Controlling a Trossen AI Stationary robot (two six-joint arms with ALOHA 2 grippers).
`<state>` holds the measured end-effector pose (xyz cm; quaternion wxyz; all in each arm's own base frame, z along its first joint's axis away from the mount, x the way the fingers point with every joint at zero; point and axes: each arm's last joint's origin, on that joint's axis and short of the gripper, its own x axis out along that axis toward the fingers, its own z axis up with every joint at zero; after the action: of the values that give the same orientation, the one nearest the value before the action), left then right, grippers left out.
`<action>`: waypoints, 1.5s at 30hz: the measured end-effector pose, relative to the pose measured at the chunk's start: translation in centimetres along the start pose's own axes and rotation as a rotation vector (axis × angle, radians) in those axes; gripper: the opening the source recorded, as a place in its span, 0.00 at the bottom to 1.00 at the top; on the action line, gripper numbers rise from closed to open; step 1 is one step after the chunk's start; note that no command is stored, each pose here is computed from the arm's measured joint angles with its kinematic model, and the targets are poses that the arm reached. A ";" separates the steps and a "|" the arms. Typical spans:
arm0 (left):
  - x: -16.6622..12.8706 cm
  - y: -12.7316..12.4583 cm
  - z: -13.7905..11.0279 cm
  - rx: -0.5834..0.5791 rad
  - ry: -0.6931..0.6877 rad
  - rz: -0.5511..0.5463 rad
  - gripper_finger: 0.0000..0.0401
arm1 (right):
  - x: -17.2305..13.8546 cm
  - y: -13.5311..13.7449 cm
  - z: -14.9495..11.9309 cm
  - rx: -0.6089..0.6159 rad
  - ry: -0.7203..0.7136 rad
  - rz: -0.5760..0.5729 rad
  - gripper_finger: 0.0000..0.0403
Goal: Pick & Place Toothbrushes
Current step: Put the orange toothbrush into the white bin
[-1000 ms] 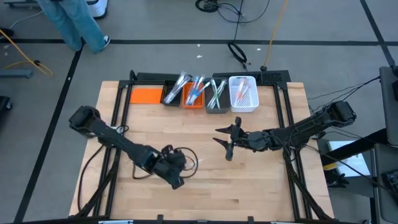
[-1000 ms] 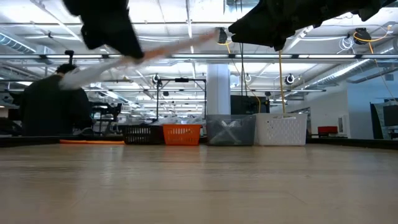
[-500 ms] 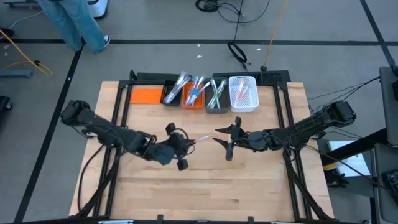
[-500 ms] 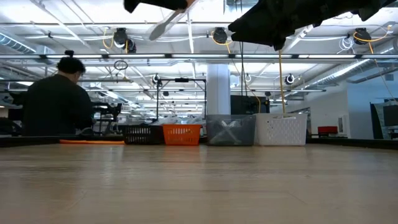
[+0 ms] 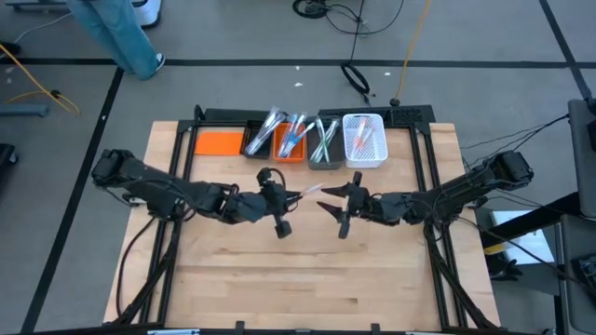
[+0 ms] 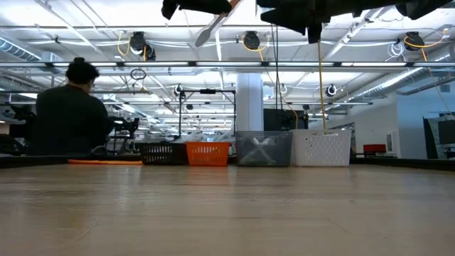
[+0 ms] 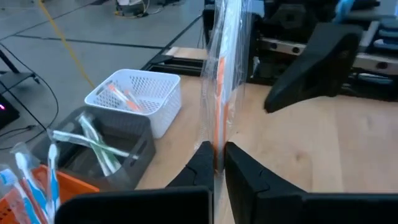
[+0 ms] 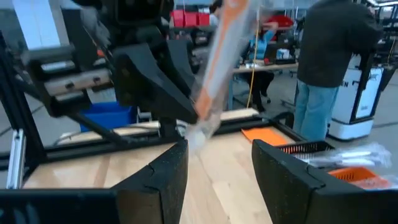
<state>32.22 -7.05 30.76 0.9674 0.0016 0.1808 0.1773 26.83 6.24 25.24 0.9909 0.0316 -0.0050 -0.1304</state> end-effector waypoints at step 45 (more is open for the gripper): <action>3.4 -0.9 -0.2 0.168 -0.117 -0.017 0.24 | 0.4 -0.5 1.0 -0.034 -0.093 0.067 0.04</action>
<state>35.46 -6.69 29.33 0.9742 0.0916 0.1382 0.1528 27.04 5.58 26.24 0.9938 0.0086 -0.0498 -0.0988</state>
